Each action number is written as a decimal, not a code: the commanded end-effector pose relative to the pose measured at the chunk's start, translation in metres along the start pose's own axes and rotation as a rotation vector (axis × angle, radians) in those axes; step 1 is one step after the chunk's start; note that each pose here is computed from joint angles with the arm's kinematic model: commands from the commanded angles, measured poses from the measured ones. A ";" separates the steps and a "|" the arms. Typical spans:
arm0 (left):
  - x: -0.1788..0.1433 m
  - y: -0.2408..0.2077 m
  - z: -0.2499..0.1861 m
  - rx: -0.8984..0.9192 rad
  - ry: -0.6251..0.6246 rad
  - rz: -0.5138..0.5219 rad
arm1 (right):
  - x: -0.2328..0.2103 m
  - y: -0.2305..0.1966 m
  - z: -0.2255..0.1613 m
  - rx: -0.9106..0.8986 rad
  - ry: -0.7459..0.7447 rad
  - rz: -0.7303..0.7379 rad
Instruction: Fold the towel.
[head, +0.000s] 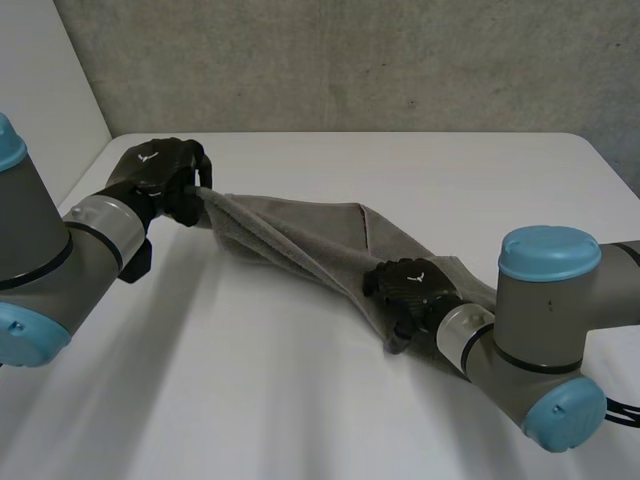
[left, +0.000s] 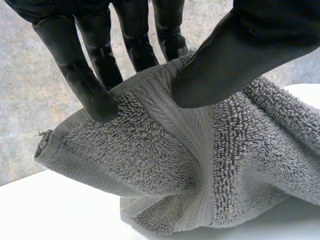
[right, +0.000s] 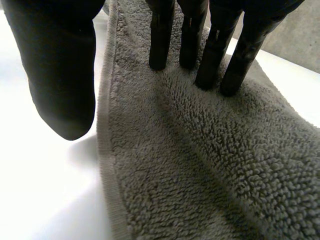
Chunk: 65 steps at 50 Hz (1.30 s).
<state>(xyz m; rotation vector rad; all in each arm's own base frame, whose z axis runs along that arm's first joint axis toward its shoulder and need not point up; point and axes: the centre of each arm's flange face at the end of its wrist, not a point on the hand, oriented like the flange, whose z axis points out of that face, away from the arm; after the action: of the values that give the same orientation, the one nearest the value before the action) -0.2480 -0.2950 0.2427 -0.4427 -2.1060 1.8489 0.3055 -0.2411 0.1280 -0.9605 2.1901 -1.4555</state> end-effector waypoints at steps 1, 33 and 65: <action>0.003 0.001 -0.002 -0.004 0.009 0.000 | 0.002 0.001 0.009 0.010 0.003 0.003; 0.011 -0.003 -0.012 0.007 0.026 0.000 | -0.010 0.003 0.024 0.013 -0.034 0.193; 0.008 -0.009 -0.013 0.027 0.017 -0.002 | 0.004 -0.048 0.018 0.173 0.039 0.152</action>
<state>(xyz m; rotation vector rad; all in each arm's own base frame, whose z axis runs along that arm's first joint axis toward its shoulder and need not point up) -0.2517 -0.2793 0.2518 -0.4568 -2.0712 1.8525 0.3298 -0.2647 0.1390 -0.7052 2.1379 -1.5038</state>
